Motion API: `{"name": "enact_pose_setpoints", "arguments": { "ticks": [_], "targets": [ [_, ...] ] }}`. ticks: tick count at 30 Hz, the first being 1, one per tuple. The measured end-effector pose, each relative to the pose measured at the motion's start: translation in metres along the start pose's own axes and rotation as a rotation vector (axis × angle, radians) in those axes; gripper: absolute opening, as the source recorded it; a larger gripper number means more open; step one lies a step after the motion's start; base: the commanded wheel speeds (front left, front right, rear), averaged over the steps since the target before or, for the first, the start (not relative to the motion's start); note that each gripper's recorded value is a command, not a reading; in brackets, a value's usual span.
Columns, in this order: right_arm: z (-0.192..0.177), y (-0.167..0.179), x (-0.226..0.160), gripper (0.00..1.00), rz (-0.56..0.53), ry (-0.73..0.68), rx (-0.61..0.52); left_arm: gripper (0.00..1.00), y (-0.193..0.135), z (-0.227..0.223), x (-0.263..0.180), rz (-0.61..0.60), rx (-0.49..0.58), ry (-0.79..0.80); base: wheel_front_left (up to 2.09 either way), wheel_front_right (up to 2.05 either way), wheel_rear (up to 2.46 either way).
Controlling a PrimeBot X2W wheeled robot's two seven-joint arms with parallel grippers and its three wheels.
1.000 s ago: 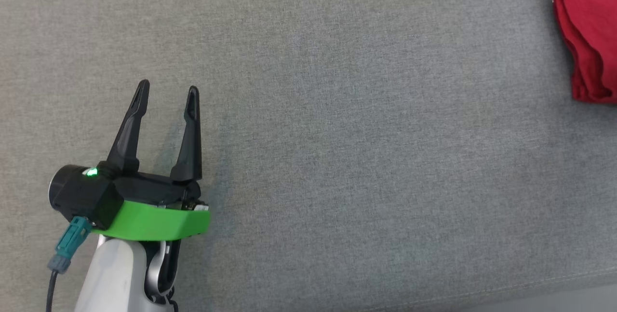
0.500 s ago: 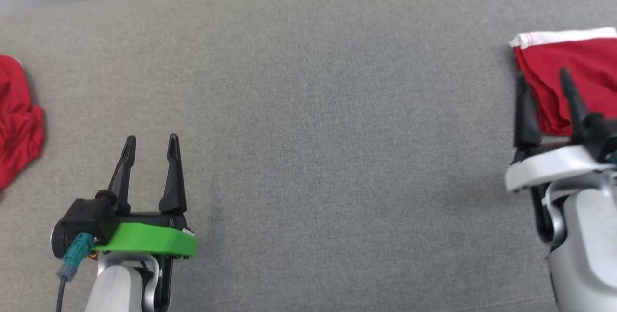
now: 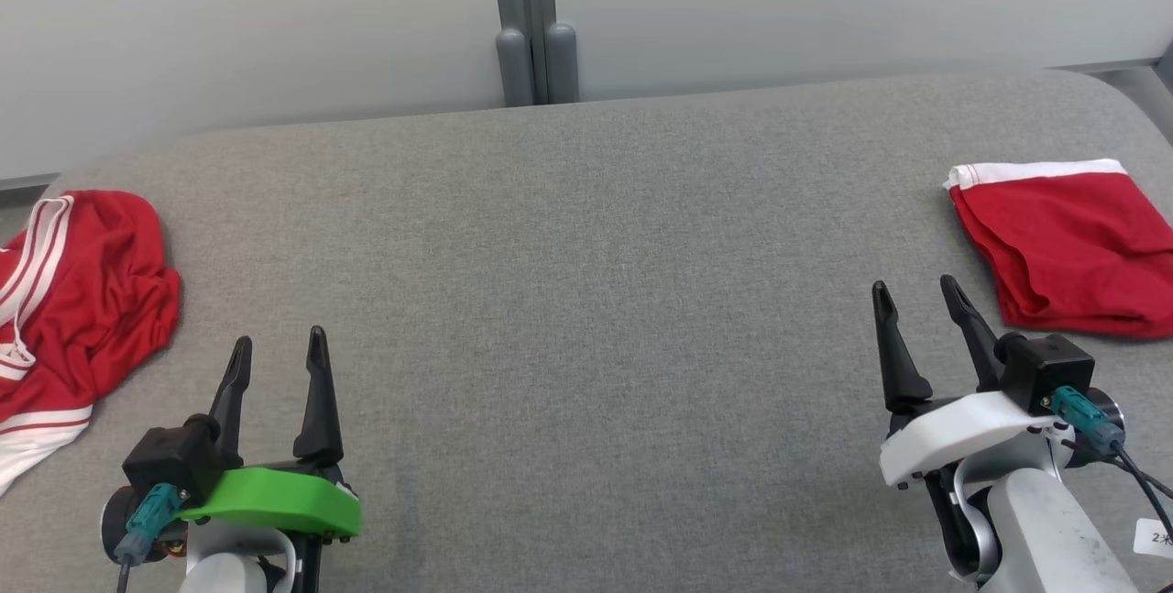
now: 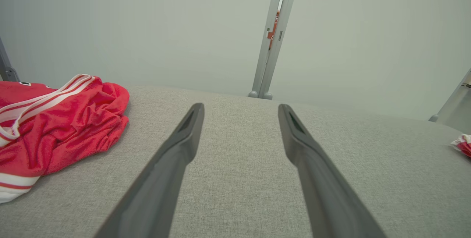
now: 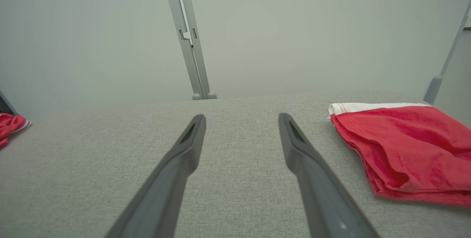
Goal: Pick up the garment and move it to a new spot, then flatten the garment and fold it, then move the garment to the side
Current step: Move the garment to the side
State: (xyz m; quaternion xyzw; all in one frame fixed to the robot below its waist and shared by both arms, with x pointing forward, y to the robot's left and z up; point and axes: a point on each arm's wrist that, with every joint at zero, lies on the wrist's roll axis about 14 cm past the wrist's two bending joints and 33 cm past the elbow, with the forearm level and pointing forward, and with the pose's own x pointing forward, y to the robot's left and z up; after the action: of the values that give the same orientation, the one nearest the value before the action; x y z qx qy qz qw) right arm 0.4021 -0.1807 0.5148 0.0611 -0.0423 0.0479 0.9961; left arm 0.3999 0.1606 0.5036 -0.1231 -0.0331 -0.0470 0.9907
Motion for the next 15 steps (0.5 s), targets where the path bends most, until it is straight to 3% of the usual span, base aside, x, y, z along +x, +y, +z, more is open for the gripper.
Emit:
{"name": "enact_pose_setpoints", "arguments": {
  "ticks": [15],
  "targets": [
    [-0.0027, 0.0024, -0.0054, 1.00, 0.005, 0.011, 0.005, 1.00, 0.0072, 0.0097, -0.0046, 0.028, -0.030, -0.028, 0.00, 0.00, 0.00]
  ]
}}
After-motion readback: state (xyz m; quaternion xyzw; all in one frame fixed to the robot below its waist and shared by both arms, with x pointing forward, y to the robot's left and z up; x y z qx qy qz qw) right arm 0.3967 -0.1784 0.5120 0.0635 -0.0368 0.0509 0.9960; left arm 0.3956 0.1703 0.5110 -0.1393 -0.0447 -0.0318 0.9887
